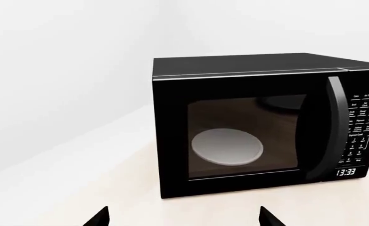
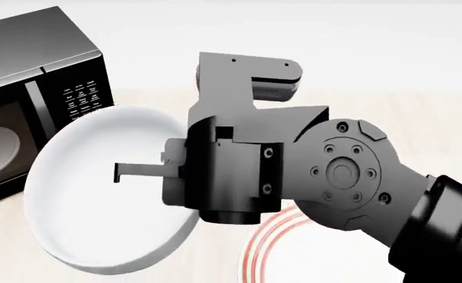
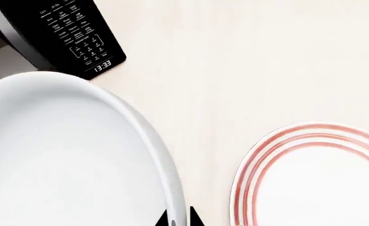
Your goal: Put the white bowl to the right of the plate.
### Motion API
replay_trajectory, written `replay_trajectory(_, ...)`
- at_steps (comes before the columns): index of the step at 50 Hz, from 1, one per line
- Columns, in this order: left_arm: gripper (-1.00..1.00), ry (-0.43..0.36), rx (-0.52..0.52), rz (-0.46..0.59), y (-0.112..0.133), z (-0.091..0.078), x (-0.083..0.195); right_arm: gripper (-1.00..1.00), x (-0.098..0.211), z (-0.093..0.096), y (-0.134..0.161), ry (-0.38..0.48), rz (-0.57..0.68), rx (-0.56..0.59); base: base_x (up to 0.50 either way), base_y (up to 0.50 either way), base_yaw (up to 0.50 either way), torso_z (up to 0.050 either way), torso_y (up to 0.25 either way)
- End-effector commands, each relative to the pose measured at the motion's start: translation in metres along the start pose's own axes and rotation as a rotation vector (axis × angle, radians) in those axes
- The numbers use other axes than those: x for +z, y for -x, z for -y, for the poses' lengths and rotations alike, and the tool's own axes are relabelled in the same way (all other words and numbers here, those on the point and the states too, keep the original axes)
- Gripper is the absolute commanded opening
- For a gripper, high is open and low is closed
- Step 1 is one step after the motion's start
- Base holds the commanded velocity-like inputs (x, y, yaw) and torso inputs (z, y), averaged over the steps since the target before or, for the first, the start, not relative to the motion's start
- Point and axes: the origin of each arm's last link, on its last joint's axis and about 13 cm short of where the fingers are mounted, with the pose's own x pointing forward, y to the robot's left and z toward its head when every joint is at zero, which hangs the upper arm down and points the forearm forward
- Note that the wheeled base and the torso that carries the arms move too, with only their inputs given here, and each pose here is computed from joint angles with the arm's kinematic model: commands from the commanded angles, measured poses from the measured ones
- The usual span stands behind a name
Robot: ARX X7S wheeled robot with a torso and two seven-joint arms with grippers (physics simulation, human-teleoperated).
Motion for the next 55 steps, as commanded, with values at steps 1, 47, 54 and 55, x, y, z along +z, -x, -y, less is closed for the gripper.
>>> replay_trajectory(1,1.00,-0.003,-0.001,-0.002,0.000,0.001,0.000,-1.00,0.028,0.032,0.013,-0.101,0.067,-0.043,0.00,0.00,0.00,0.000,0.000)
replay_trajectory(47,1.00,-0.007,-0.003,-0.016,-0.004,0.004,-0.002,-1.00,0.066,0.177,-0.001,-0.544,0.045,-0.227,0.00,0.00,0.00,0.000,0.000)
replay_trajectory(54,1.00,-0.007,0.000,-0.021,-0.005,0.003,-0.002,-1.00,0.069,0.203,-0.002,-0.643,0.025,-0.244,0.00,0.00,0.00,0.000,0.000)
replay_trajectory(55,1.00,-0.007,0.000,-0.021,-0.005,0.003,-0.002,-1.00,0.069,0.205,-0.002,-0.647,0.022,-0.244,0.00,0.00,0.00,0.000,0.010)
